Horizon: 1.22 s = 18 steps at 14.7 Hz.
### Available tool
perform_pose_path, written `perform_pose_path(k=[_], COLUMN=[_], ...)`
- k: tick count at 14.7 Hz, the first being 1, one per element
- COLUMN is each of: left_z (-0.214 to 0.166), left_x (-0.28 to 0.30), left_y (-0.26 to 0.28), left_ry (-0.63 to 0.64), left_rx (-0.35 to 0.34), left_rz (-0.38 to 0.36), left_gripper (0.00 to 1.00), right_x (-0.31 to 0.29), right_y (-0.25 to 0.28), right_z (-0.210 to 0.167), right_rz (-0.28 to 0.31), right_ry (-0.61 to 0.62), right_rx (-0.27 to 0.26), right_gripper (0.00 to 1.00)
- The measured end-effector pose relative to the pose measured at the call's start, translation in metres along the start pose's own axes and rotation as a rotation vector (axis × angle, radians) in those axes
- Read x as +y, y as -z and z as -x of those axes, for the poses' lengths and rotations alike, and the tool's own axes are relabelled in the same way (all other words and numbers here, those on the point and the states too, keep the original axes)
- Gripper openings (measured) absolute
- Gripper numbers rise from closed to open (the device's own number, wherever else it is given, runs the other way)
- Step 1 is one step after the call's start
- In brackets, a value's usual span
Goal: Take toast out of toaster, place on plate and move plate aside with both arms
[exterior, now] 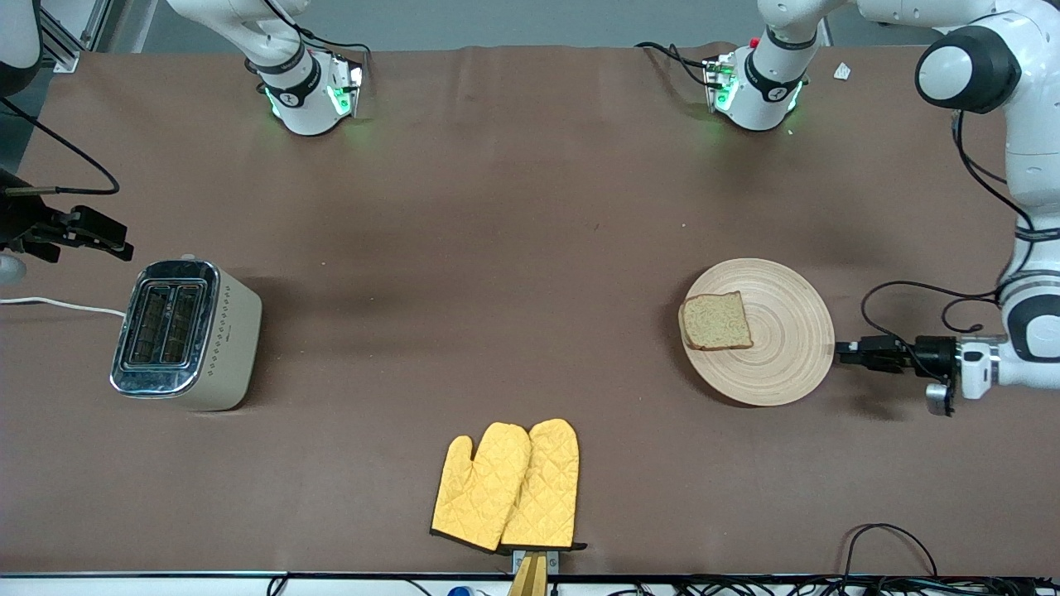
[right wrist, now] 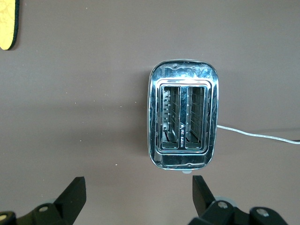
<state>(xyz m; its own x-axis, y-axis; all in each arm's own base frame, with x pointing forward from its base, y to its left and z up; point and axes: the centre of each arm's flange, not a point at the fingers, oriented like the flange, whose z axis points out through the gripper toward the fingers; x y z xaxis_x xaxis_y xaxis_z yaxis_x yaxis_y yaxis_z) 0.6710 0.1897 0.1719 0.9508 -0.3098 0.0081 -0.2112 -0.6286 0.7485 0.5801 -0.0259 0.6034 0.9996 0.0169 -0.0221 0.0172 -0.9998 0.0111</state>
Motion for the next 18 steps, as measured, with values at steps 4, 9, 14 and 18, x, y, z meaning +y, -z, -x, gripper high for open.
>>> perform_pose_path(k=[4, 9, 14, 18], left_z=[-0.088, -0.099, -0.025, 0.016], left_x=[0.178, 0.452, 0.562, 0.566], left_y=[0.048, 0.06, 0.108, 0.091], left_ry=[-0.095, 0.047, 0.232, 0.16], left_rx=[-0.094, -0.016, 0.107, 0.223], left_rz=[-0.37, -0.73, -0.766, -0.81], left_gripper=[1.0, 1.0, 1.0, 1.0], right_x=[0.0, 0.0, -0.001, -0.003], right_y=[0.0, 0.0, 0.0, 0.0], right_z=[0.0, 0.0, 0.0, 0.0], right_rz=[0.0, 0.0, 0.0, -0.001], right_ry=[0.0, -0.001, 0.001, 0.005], right_rx=[0.0, -0.001, -0.005, -0.006], right_gripper=[1.0, 1.0, 1.0, 1.0])
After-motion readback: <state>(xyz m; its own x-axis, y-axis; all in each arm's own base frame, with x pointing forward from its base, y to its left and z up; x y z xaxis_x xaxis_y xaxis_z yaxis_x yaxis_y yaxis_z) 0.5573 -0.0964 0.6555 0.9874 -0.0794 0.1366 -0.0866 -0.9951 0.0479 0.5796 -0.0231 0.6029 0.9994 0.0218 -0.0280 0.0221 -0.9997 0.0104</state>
